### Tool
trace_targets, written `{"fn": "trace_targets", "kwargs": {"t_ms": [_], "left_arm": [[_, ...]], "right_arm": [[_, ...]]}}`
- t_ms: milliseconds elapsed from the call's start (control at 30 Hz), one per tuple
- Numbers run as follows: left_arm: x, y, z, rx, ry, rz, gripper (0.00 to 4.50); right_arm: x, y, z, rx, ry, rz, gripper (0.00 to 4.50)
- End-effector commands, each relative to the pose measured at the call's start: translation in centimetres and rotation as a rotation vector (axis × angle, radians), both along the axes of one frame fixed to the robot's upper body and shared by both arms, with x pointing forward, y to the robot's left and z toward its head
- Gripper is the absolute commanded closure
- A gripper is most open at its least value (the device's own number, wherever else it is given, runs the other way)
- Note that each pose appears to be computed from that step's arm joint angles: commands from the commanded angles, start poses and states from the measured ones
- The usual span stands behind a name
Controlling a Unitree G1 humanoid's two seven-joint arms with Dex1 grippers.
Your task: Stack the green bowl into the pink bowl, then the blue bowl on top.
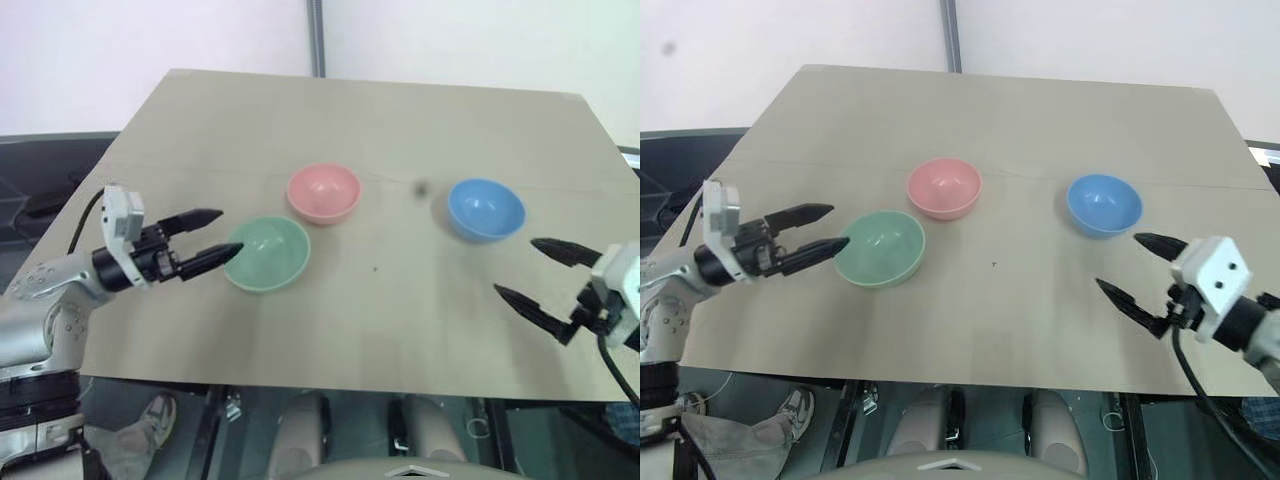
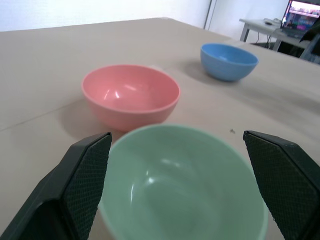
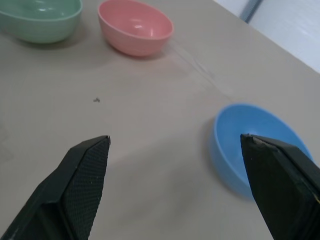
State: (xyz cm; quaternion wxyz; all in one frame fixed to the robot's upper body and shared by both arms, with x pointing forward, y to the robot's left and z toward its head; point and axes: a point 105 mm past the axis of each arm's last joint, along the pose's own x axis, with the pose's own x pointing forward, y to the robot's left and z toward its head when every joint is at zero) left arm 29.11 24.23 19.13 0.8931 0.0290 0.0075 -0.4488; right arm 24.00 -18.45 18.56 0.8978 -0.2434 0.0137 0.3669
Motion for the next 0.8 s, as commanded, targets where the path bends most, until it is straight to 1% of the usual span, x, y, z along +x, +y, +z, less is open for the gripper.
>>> {"fn": "trace_targets", "kwargs": {"t_ms": [33, 133, 267, 367, 467, 500, 533, 600, 633, 700, 767, 800], "left_arm": [[0.6, -1.1, 2.0, 0.006, -0.111, -0.008, 0.06], [0.6, -1.2, 2.0, 0.033, -0.127, -0.015, 0.06], [-0.2, -1.1, 1.7, 0.043, -0.094, -0.054, 0.06], [-0.6, -1.0, 1.6, 0.048, -0.078, -0.061, 0.06], [0.0, -0.9, 1.7, 0.099, -0.114, 0.004, 0.06], [0.4, -0.8, 1.7, 0.144, -0.138, 0.042, 0.06], [1.1, -0.7, 1.8, 0.237, -0.161, 0.091, 0.06], [2.0, -0.9, 2.1, 0.347, -0.189, 0.124, 0.06], [2.4, -1.3, 2.7, 0.385, -0.186, 0.1, 0.06], [3.7, -2.1, 3.7, 0.518, -0.195, 0.082, 0.06], [4.7, -3.1, 4.0, 0.733, -0.215, 0.014, 0.06], [5.1, -3.8, 4.3, 0.788, -0.23, -0.029, 0.06]], "right_arm": [[2.5, 2.8, 0.4, -0.129, -0.084, 0.131, 0.0], [4.2, 5.1, 0.4, -0.165, -0.113, 0.231, 0.0], [6.1, 7.3, 0.1, -0.255, -0.158, 0.347, 0.0], [7.6, 9.0, 0.5, -0.287, -0.197, 0.414, 0.0], [8.3, 9.6, 0.9, -0.282, -0.215, 0.442, 0.0], [8.3, 9.7, 1.0, -0.268, -0.215, 0.448, 0.0], [7.9, 9.8, 1.2, -0.215, -0.192, 0.455, 0.0], [7.0, 9.6, 1.6, -0.125, -0.15, 0.464, 0.0], [6.2, 9.2, 1.8, -0.076, -0.13, 0.454, 0.0], [4.7, 7.9, 1.9, -0.007, -0.089, 0.403, 0.0], [3.4, 6.8, 1.9, 0.027, -0.058, 0.343, 0.0], [2.8, 6.2, 1.8, 0.037, -0.045, 0.302, 0.0]]}}
